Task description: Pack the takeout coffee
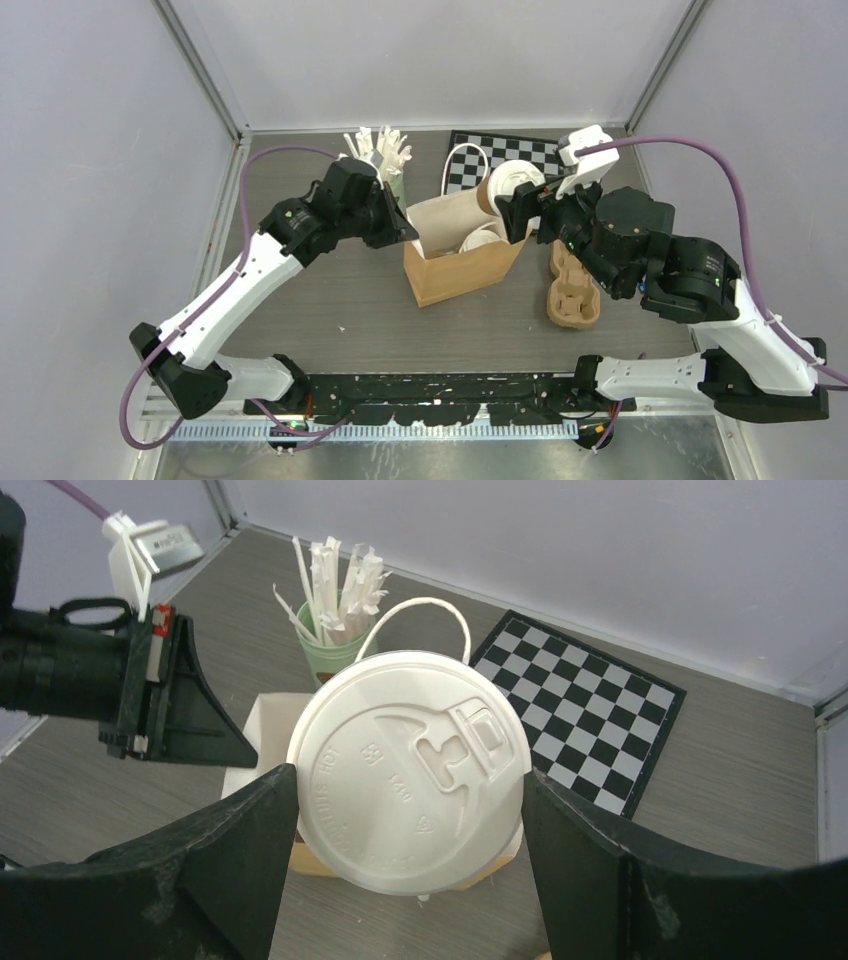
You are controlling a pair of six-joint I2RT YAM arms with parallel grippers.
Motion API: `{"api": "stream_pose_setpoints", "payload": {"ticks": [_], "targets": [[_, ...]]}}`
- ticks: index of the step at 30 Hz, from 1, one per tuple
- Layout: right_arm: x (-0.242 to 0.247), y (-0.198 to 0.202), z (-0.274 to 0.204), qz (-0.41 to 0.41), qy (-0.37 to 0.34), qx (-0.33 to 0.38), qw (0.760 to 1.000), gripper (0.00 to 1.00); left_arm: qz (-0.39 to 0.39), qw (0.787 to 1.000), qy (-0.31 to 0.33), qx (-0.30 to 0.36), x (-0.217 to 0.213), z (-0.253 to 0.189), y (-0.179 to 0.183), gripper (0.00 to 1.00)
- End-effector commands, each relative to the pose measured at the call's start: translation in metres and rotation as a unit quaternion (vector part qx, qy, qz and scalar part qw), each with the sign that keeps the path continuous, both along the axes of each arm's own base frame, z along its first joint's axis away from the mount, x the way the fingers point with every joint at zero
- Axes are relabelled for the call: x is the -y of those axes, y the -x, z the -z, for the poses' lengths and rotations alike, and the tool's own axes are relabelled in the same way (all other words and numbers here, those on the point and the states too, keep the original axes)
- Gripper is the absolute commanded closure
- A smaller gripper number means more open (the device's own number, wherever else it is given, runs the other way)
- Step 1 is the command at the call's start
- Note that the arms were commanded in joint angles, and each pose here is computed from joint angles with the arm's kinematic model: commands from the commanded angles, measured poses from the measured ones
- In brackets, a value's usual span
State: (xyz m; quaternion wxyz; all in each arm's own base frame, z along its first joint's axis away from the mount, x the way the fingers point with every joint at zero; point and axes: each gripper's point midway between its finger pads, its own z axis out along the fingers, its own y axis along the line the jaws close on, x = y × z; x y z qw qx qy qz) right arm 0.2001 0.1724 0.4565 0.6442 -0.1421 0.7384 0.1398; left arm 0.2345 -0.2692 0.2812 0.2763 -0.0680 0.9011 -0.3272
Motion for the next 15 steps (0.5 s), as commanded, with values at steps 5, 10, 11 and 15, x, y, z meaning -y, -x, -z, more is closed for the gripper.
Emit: {"api": "stream_pose_setpoints", "payload": {"ticks": [5, 10, 11, 15], "targets": [[-0.026, 0.016, -0.003, -0.099, 0.028, 0.003, 0.995, 0.18, 0.136, 0.987, 0.079, 0.041, -0.001, -0.039, 0.018, 1.00], [-0.036, 0.018, 0.006, -0.130, 0.063, 0.003, 0.990, 0.18, 0.202, 0.971, 0.113, 0.058, 0.002, -0.051, 0.029, 1.00], [-0.040, 0.019, 0.009, -0.141, 0.076, 0.003, 0.987, 0.18, 0.214, 0.967, 0.124, 0.057, 0.003, -0.053, 0.031, 1.00], [-0.053, 0.021, 0.024, -0.170, 0.109, -0.009, 0.979, 0.18, 0.256, 0.954, 0.145, 0.052, 0.003, -0.056, 0.037, 1.00]]}}
